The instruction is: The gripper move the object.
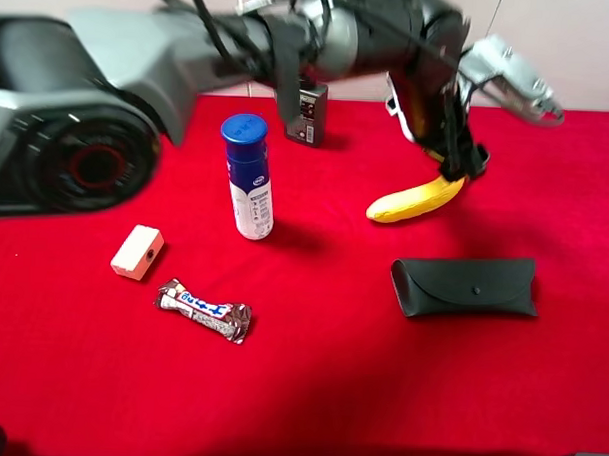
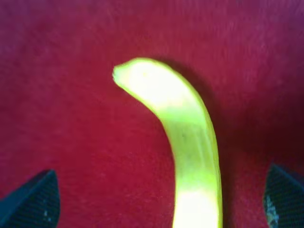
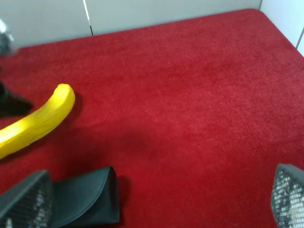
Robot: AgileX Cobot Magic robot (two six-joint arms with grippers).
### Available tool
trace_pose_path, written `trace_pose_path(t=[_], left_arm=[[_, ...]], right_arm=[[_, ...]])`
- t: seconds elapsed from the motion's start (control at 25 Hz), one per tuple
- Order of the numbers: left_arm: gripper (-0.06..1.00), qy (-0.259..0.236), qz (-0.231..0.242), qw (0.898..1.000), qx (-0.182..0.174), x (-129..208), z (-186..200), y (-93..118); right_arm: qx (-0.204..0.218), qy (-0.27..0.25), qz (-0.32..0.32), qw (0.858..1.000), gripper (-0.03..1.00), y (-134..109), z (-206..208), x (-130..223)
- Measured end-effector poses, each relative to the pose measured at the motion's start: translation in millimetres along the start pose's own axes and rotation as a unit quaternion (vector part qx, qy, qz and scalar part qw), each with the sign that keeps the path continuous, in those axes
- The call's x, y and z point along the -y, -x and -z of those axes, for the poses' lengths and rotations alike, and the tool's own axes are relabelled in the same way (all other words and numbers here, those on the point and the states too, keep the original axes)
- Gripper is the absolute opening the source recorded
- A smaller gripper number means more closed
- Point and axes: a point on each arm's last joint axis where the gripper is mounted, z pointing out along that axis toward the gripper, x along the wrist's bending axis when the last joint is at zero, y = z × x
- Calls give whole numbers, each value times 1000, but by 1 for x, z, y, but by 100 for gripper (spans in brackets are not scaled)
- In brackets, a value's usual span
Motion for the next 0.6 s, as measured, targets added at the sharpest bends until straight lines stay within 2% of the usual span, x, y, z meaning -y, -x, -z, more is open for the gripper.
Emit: trace_pose_path(t=[0.28,0.6], left_arm=[[84,8,4,1000,-6,-32,69,-11],[84,-33,9,999,-5,-46,151,-20]], right_arm=[[0,0,0,1000,69,0,0,0],[0,0,0,1000,69,0,0,0]])
